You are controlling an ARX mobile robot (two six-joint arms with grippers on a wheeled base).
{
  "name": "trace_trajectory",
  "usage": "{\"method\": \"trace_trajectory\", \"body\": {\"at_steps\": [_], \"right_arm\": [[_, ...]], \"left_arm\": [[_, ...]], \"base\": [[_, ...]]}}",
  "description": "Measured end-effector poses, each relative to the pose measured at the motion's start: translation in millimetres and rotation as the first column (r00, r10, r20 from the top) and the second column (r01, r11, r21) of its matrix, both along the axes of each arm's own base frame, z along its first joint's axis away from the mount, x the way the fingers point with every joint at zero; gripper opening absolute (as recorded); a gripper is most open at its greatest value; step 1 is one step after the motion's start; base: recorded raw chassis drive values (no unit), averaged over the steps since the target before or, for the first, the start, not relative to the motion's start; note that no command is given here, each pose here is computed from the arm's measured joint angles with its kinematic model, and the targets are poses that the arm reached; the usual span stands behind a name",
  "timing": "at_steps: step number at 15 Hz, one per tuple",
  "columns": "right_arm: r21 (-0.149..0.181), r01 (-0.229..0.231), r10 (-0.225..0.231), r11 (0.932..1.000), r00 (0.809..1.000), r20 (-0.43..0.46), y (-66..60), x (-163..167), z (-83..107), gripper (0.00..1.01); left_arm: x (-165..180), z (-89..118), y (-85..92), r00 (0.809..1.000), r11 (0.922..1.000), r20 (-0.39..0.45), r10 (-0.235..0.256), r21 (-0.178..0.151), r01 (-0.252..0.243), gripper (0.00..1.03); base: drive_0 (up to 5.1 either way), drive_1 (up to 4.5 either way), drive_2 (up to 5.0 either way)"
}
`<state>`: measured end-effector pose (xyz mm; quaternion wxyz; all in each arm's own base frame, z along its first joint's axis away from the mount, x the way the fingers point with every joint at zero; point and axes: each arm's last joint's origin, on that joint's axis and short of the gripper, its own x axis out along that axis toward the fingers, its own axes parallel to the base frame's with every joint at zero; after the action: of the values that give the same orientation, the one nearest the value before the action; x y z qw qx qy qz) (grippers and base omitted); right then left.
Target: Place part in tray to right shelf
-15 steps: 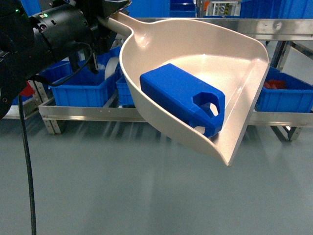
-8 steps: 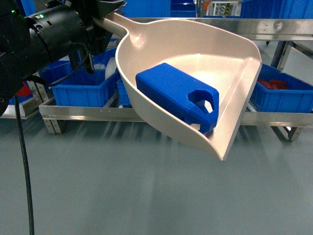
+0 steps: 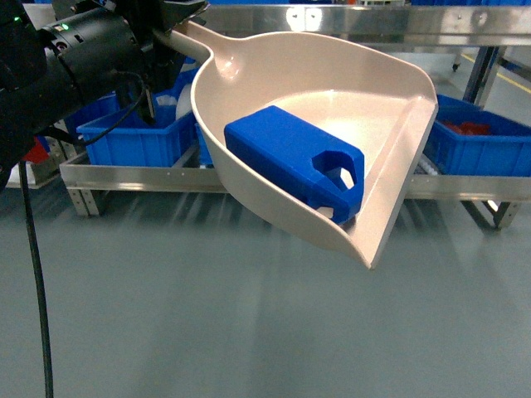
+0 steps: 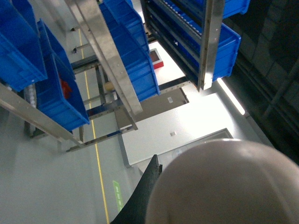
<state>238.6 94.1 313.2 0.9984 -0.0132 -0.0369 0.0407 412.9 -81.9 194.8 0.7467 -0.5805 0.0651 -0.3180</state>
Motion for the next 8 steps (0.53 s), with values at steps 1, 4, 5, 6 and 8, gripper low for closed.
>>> {"method": "trace_trajectory", "body": {"at_steps": [1, 4, 5, 6, 8], "right_arm": [[0.000, 0.000, 0.000, 1.0000, 1.000, -0.001, 0.0, 0.1, -0.1, 0.98], [-0.001, 0.000, 0.000, 1.0000, 1.000, -0.002, 0.0, 0.1, -0.3, 0.98], [-0.001, 0.000, 0.000, 1.0000, 1.000, -0.002, 0.0, 0.1, -0.3, 0.98], [-0.001, 0.000, 0.000, 1.0000, 1.000, -0.002, 0.0, 0.1, -0.2, 0.98], [0.000, 0.000, 0.000, 1.0000, 1.000, -0.001, 0.0, 0.1, -0.2, 0.98]], "left_arm": [[0.0, 0.0, 0.0, 1.000, 1.0000, 0.000, 0.000, 0.000, 0.000, 0.12], [0.1, -0.2, 0.0, 1.000, 1.0000, -0.001, 0.000, 0.000, 0.000, 0.12], [0.0, -0.1, 0.0, 1.000, 1.0000, -0.001, -0.001, 0.001, 0.001, 0.12], [0.0, -0.2, 0.0, 1.000, 1.0000, -0.001, 0.000, 0.000, 0.000, 0.12], [0.0, -0.1, 0.0, 1.000, 1.0000, -0.001, 0.000, 0.000, 0.000, 0.12]], "base": [[0.0, 0.00, 0.0], [0.0, 0.00, 0.0], [0.0, 0.00, 0.0], [0.0, 0.00, 0.0], [0.0, 0.00, 0.0]]}}
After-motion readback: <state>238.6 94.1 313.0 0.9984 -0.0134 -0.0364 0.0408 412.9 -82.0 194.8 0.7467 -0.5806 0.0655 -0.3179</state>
